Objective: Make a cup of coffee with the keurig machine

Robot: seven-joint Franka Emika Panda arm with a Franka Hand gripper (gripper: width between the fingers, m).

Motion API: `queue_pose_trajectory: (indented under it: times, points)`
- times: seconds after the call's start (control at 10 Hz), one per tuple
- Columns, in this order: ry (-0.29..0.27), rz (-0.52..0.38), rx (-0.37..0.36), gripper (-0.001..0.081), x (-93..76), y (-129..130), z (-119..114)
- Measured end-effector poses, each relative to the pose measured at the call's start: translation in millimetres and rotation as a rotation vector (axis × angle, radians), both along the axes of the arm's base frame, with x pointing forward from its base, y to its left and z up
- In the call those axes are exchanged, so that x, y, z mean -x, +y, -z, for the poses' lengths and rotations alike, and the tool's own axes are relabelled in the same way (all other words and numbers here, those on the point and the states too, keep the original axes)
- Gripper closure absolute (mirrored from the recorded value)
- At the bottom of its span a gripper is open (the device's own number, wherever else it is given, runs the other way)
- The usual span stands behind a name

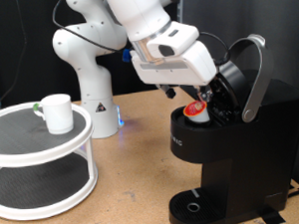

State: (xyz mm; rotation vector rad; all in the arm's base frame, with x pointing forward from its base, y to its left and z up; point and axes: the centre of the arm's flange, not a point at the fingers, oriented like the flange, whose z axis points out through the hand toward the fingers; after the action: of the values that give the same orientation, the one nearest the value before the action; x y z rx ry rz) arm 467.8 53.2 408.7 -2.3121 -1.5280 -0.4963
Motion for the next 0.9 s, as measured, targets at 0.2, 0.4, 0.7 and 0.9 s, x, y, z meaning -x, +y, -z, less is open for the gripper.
queue_pose_trajectory:
  times: [0.2,0.4,0.7,0.9]
  points:
    - [0.017,0.006,0.002,0.0001,2.5,-3.1,8.0]
    - [0.034,0.02,0.012,0.0001,1.8,-8.2,20.1]
    - [0.023,0.039,0.021,0.0001,-1.6,-13.3,23.6]
    - [0.02,0.042,0.021,0.0001,-2.9,-15.5,24.7]
